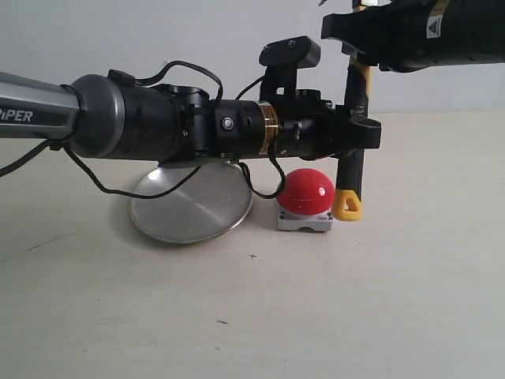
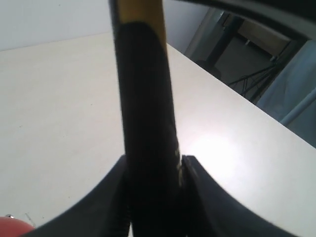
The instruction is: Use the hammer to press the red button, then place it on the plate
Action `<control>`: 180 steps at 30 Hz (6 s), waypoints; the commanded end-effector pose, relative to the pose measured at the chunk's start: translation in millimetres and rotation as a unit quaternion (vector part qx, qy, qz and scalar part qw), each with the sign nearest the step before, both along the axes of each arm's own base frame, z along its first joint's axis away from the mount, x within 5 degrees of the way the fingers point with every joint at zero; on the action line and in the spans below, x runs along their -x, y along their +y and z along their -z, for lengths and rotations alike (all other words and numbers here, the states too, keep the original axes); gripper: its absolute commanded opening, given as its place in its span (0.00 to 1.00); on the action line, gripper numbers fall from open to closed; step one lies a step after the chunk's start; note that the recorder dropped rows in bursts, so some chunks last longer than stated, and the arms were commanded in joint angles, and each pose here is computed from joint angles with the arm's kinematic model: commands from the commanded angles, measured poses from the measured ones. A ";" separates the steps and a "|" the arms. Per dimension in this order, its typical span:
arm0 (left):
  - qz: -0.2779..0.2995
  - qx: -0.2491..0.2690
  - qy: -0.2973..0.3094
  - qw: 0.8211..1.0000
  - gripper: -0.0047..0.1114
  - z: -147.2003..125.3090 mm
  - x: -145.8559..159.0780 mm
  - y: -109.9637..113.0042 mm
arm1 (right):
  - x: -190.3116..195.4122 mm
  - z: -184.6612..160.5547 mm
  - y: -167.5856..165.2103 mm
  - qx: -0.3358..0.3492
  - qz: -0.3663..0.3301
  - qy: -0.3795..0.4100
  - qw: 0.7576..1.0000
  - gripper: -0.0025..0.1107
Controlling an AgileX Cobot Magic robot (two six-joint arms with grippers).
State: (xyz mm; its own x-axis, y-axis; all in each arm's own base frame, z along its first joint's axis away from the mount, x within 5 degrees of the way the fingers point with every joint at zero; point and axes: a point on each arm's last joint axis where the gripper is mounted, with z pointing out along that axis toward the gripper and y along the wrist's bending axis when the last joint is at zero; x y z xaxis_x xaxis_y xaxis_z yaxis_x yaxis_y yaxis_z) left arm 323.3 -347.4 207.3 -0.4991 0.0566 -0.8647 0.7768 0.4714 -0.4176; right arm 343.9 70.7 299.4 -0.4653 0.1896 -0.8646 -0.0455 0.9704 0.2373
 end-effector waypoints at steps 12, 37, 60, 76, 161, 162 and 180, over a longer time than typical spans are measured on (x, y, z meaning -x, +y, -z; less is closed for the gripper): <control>-0.051 0.004 -0.015 0.999 0.04 -15.9 -7.6 6.9 | 30.4 -23.9 -15.3 0.073 0.021 0.044 0.996 0.52; -0.087 -0.161 -0.072 0.980 0.04 -32.3 68.3 108.8 | 179.4 38.3 -21.1 0.095 -0.131 -0.253 0.954 0.02; -0.075 -0.131 -0.059 0.987 0.04 -31.1 77.9 110.5 | 284.5 50.7 -64.9 0.156 0.016 -0.455 0.877 0.02; -0.070 -0.125 -0.061 0.988 0.04 -32.1 78.4 109.5 | 281.7 88.3 -57.9 0.065 -0.043 -0.260 0.963 0.02; -0.086 0.168 0.008 0.982 0.04 -77.9 81.8 193.6 | 288.3 113.7 -56.7 -0.015 -0.013 -0.113 0.993 0.02; -0.084 0.172 0.022 0.981 0.04 -74.2 77.6 198.5 | 288.3 113.7 -56.7 -0.015 -0.013 -0.113 0.993 0.02; -0.122 0.290 0.244 0.918 0.04 35.2 0.4 213.9 | 288.3 113.7 -56.7 -0.015 -0.013 -0.113 0.993 0.02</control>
